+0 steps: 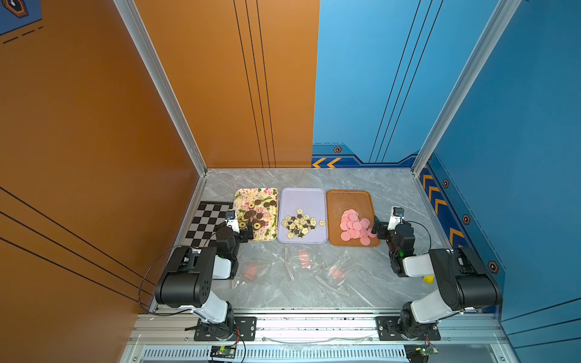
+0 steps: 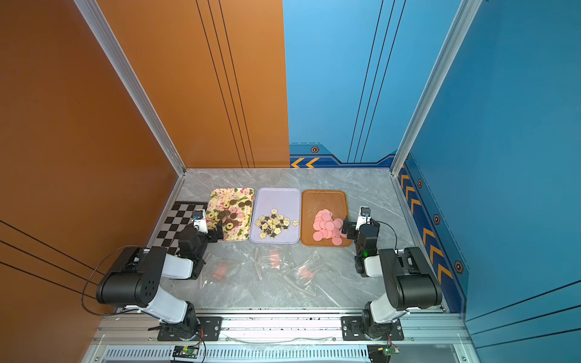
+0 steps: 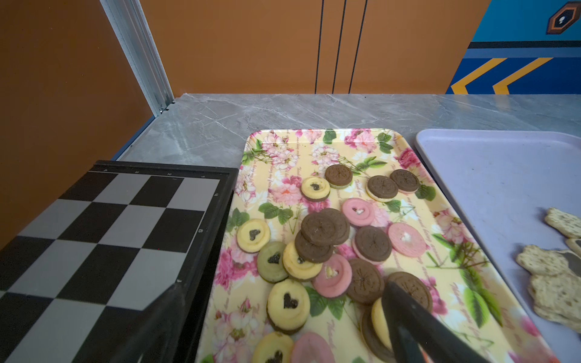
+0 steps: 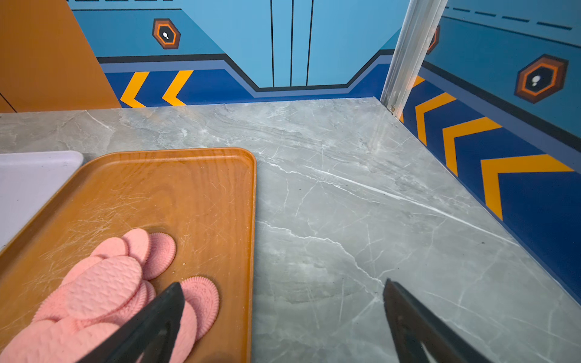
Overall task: Pour cookies out of the ziploc bag
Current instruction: Reset both arms
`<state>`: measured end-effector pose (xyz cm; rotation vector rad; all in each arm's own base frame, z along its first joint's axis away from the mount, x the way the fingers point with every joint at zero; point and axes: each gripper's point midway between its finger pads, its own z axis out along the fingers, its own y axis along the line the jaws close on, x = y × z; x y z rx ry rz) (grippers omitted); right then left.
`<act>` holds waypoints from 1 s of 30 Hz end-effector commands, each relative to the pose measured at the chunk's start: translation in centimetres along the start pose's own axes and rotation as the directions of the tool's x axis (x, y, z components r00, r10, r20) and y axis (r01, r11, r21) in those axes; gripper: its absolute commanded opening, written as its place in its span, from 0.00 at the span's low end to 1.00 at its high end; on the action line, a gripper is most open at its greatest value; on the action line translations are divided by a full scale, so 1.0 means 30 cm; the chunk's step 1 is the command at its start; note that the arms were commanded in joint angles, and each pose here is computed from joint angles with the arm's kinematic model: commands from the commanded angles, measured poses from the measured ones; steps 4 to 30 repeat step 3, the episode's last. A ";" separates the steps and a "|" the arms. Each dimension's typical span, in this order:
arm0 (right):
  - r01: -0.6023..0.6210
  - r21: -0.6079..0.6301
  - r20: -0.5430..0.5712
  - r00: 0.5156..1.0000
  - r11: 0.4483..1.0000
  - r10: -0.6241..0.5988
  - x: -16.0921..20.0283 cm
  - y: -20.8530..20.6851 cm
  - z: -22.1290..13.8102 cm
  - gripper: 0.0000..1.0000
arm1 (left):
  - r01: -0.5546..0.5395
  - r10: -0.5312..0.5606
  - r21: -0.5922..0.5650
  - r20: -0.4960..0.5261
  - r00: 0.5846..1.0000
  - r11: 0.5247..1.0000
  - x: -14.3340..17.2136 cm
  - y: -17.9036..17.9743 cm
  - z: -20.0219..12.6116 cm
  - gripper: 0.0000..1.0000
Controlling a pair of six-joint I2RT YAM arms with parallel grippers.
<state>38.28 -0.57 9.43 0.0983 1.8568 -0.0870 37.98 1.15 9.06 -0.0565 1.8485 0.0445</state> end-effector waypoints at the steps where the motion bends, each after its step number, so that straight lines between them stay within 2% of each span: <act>1: 0.022 0.007 0.025 0.999 1.000 -0.022 -0.015 0.003 -0.006 1.00 | -0.008 0.008 -0.015 0.012 1.000 1.000 -0.022 0.006 0.007 0.98; 3: 0.017 0.023 0.020 1.000 1.000 -0.017 -0.015 -0.008 -0.006 1.00 | 0.048 -0.046 -0.097 0.021 0.999 0.994 -0.018 0.065 -0.013 0.98; 30: 0.017 0.023 0.020 1.000 1.000 -0.017 -0.015 -0.008 -0.006 1.00 | 0.048 -0.046 -0.097 0.021 0.999 0.994 -0.018 0.065 -0.013 0.98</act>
